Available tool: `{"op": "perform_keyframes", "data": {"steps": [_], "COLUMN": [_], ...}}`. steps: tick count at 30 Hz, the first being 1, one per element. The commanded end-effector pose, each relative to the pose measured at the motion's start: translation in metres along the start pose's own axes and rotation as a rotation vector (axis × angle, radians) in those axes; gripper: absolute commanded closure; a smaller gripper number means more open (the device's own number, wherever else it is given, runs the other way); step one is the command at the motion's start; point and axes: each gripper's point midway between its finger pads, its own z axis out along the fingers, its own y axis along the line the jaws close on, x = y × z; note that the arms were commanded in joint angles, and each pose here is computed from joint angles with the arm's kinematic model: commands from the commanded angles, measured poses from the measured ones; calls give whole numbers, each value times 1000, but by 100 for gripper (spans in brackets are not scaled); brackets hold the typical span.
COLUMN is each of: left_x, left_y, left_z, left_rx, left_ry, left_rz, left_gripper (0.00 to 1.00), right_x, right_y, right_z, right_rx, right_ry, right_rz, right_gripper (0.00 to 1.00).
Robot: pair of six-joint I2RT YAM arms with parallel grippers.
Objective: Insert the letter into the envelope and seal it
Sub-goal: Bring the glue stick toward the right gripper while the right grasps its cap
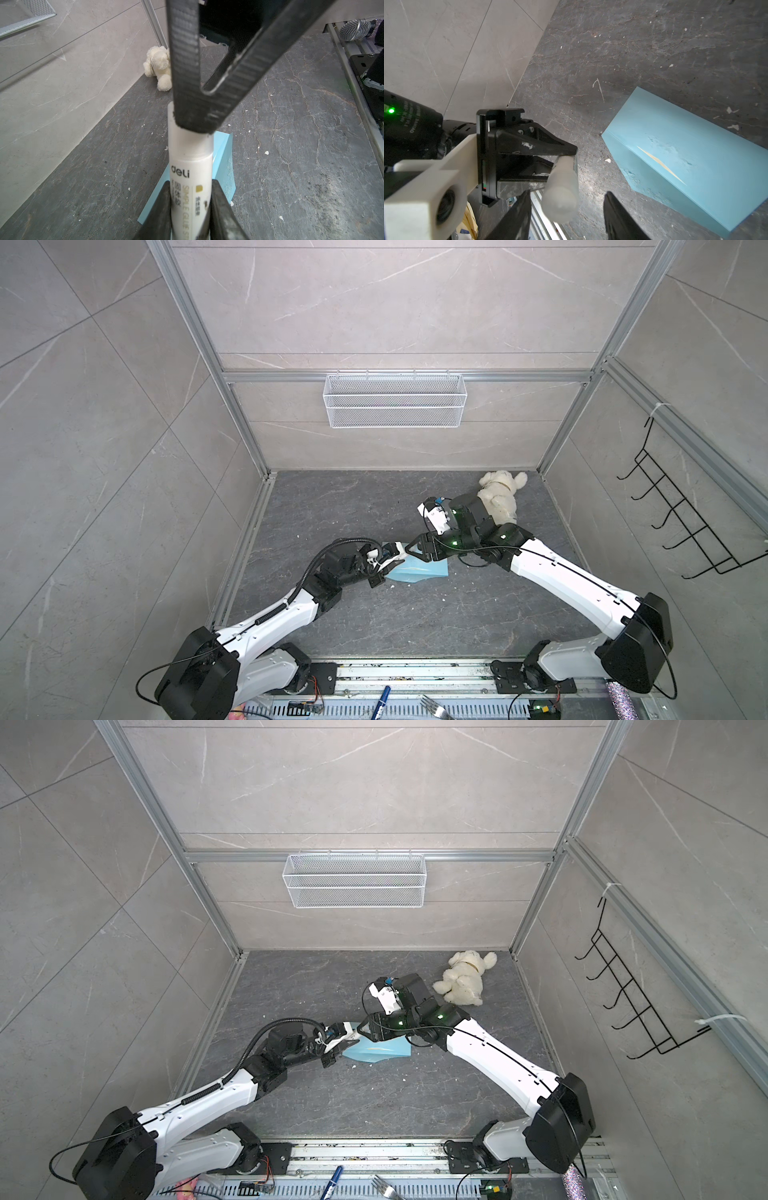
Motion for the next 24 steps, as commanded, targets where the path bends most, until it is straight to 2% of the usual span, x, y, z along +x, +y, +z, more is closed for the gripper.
{"op": "perform_keyframes", "data": {"steps": [1,13,18,24], "left_x": [-23,-22,-20,-10], "left_y": [0,-3,-5,-13], "left_z": [-5,-3,-3,0], "left_rx": [12,27,37,80], "left_ry": [-68,-57,-46,-16], "left_rz": [50,51,42,12], "left_gripper": [100,100,100,100], "right_x": [-5,0,1,0], "right_y": [4,4,1,1], "right_z": [1,11,9,-6], "right_rx": [26,48,72,110], "right_ry": [-6,24,25,14], "right_rz": [-17,-38,-45,-109], "right_gripper": [49,75,91,96]}}
